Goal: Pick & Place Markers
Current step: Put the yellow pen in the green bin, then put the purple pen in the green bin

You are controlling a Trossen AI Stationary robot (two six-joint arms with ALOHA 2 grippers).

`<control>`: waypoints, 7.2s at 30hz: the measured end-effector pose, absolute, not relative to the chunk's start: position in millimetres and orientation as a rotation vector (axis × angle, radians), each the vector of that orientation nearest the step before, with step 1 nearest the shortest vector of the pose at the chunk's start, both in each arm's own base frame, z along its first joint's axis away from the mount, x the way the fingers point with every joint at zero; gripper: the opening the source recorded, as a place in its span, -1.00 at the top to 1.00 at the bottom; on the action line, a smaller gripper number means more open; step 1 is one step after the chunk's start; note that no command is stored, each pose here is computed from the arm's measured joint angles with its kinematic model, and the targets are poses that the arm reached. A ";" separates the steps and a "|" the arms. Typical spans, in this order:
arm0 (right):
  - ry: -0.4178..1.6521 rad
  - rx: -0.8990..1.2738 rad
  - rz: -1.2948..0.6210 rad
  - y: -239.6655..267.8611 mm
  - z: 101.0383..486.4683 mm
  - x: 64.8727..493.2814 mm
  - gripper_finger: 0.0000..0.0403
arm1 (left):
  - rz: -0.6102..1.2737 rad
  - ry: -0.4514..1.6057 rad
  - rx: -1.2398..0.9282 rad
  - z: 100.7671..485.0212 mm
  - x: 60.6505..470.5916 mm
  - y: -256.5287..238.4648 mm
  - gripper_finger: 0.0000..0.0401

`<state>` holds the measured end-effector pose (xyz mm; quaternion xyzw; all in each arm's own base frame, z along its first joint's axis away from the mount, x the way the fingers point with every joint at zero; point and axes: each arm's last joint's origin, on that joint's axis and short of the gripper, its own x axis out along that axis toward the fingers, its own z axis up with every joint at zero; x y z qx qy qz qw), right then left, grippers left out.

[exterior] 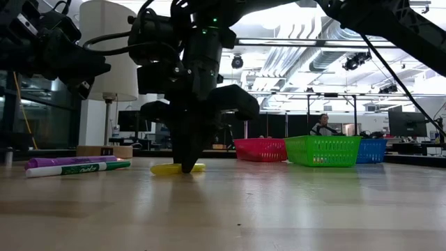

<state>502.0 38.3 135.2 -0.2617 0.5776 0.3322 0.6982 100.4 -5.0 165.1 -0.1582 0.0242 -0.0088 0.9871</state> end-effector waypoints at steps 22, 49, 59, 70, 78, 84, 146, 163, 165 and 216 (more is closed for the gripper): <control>1.598 -0.285 0.281 34.4 172.2 473.4 0.87 | -0.018 0.048 -0.317 165.1 100.4 -5.0 0.59; 1.416 0.183 -0.338 1.7 214.0 338.3 0.87 | -0.018 0.048 -0.318 165.1 100.3 -5.0 0.59; 1.320 0.347 -0.665 -51.3 214.2 278.1 0.83 | -0.018 0.048 -0.318 165.1 100.3 -5.0 0.59; 1.291 0.513 -0.823 -90.3 204.2 264.9 0.81 | -0.018 0.048 -0.318 165.1 100.4 -5.0 0.59; 1.291 0.522 -0.809 -92.6 177.1 255.1 0.80 | -0.018 0.048 -0.318 165.1 100.4 -5.0 0.59; 1.287 0.464 -0.829 -93.8 175.7 254.5 0.72 | -0.018 0.048 -0.318 165.1 100.3 -5.0 0.59; 0.505 0.037 -0.436 18.0 214.0 198.6 0.10 | -0.016 -0.069 -0.352 176.1 100.2 -4.4 0.59; 0.498 0.013 -0.482 16.3 214.3 198.2 0.10 | -0.010 -0.057 -0.349 174.9 100.3 -4.2 0.59; 0.499 0.011 -0.482 16.3 214.3 198.2 0.10 | 0.007 -0.059 -0.349 174.9 100.3 -3.7 0.59; 0.517 0.041 -0.437 17.7 212.8 198.4 0.10 | 0.541 1.002 -0.804 168.7 163.6 -7.8 -0.10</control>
